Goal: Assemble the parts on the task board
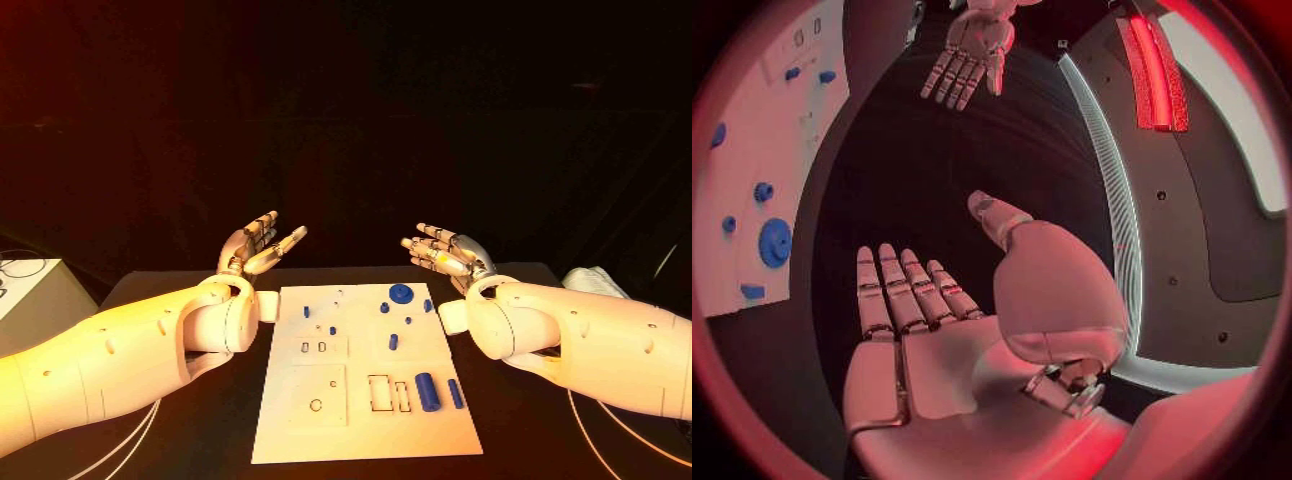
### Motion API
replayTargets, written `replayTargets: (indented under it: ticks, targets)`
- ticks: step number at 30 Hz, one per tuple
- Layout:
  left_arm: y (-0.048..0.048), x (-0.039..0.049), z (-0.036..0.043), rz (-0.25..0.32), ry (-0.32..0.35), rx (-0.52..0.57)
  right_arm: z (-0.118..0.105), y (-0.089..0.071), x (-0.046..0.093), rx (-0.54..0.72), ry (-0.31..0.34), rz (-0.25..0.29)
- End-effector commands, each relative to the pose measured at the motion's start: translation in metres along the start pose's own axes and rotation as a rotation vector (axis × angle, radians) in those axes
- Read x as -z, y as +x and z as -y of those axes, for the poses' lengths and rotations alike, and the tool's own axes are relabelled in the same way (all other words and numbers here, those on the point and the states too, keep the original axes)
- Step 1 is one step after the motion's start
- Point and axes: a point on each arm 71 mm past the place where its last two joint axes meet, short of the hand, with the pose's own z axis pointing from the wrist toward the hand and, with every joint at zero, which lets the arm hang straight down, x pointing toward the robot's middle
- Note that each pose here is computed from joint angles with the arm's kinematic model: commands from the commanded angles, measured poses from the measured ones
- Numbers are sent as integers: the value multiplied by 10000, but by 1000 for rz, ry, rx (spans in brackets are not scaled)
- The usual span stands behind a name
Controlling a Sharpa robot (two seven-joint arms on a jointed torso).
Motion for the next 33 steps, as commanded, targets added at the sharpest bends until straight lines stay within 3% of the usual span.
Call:
replayTargets:
  ticks: [1,6,7,12,21,33]
  targets:
    - [68,-18,22,-90,14,29,15,89,-17,34,52,-172]
    - [68,-18,23,-91,14,29,0,73,-39,55,66,-203]
    - [7,98,94,-124,30,30,-186,-138,-113,360,-158,-132]
    - [-18,169,144,-144,43,28,-303,-174,-127,533,-240,-140]
    - [-51,253,240,-203,60,21,-458,-199,-188,807,-296,-181]
    - [-6,442,370,-298,55,42,-517,-145,-280,1190,-255,-237]
